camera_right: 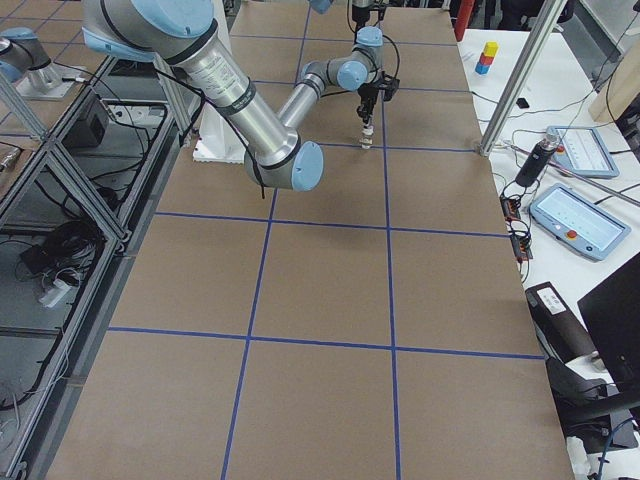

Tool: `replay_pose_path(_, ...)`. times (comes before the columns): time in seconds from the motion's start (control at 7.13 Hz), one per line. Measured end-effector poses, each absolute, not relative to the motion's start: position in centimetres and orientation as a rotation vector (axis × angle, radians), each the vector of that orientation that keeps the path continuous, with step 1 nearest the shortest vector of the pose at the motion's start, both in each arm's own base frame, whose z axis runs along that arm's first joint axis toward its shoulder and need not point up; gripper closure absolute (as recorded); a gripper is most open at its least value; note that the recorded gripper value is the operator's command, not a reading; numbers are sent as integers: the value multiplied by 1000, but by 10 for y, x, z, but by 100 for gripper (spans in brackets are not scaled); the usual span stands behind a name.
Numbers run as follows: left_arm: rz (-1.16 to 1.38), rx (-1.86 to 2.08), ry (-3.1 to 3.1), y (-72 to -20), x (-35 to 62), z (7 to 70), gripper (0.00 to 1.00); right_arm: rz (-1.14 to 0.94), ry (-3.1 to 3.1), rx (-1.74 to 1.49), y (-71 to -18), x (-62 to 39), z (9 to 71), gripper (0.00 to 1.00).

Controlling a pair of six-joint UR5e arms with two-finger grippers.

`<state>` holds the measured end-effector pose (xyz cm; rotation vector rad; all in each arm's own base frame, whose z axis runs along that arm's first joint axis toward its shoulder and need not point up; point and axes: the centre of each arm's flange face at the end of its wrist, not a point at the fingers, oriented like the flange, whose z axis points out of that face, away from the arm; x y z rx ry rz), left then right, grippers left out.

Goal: Assemble PPR valve and pipe with both arms
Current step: 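Lower the chrome valve onto the white fitting and press it down with the right gripper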

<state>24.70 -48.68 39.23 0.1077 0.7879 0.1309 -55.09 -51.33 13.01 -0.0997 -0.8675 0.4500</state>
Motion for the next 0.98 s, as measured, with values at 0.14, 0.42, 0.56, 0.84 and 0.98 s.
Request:
replay_pose_path(0.14, 131, 108, 788, -487, 247, 392, 26, 450, -866, -99, -514, -551, 131, 100)
replay_pose_path(0.42, 131, 108, 788, -487, 247, 392, 26, 451, -864, -99, -515, -552, 131, 100)
replay_pose_path(0.56, 131, 108, 788, -487, 247, 392, 26, 452, -862, -99, -516, -552, 131, 92)
replay_pose_path(0.84, 131, 108, 788, -487, 247, 392, 26, 454, -860, -100, -516, -553, 132, 71)
replay_pose_path(0.98, 131, 108, 788, -487, 247, 392, 26, 455, -860, -101, -516, -553, 132, 67)
